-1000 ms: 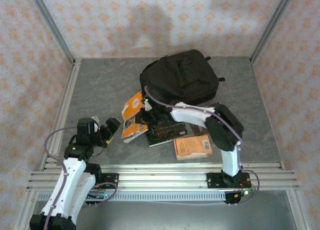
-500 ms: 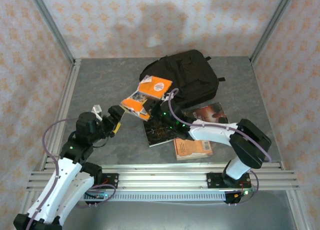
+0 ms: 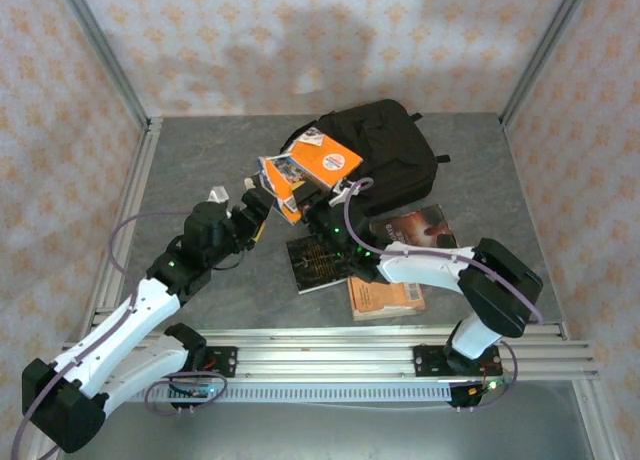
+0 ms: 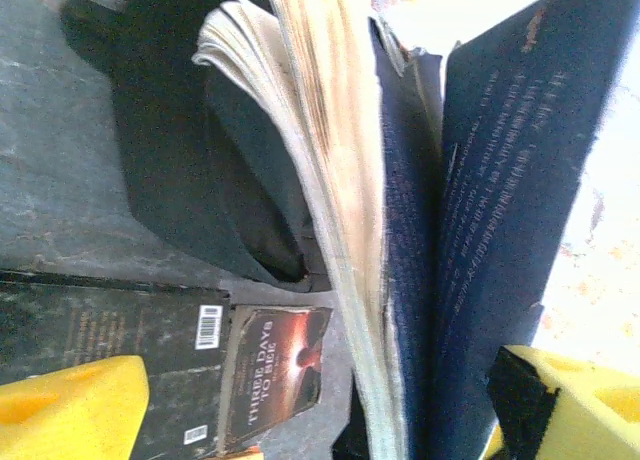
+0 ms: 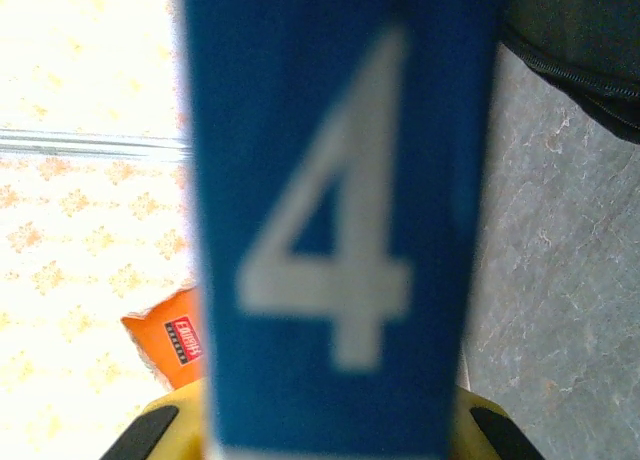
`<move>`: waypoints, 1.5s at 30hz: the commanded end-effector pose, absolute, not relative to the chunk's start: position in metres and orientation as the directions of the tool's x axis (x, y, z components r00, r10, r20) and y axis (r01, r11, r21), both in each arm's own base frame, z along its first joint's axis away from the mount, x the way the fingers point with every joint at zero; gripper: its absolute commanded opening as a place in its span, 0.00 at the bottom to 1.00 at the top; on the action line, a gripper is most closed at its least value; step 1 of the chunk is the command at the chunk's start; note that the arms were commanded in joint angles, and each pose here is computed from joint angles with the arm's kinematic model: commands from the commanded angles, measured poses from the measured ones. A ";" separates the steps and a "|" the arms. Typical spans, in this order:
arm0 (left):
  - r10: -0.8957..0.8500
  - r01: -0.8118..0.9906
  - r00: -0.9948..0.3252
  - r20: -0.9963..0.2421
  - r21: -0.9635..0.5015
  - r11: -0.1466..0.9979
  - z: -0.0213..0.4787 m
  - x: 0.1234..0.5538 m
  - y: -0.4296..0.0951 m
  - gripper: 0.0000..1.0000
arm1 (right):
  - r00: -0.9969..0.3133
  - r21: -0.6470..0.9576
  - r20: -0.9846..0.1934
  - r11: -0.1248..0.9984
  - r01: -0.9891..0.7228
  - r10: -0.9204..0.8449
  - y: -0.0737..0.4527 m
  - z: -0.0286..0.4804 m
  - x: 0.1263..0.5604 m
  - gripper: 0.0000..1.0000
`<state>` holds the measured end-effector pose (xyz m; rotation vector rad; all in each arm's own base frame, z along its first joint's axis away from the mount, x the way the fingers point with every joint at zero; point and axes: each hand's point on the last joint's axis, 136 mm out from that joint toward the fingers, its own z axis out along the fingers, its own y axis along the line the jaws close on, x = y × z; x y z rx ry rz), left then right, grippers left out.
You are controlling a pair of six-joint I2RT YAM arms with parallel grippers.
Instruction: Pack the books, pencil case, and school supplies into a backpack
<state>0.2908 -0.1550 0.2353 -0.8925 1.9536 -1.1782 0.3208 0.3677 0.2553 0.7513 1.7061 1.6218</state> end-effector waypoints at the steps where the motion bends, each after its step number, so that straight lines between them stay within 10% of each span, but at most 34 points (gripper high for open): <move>1: -0.848 -0.122 -0.478 -0.229 -0.939 0.323 0.268 0.301 -0.154 0.85 | -0.648 0.992 -0.045 -0.041 -0.117 0.760 0.369 0.294 0.304 0.00; 24: -0.858 -0.119 -0.454 -0.242 -0.937 0.327 0.272 0.303 -0.156 0.92 | -0.654 0.991 -0.015 -0.074 -0.108 0.756 0.366 0.303 0.296 0.00; 45: -0.898 -0.075 -0.321 -0.301 -0.937 0.340 0.311 0.324 -0.142 0.00 | -0.674 0.989 -0.019 -0.085 -0.121 0.739 0.376 0.307 0.289 0.11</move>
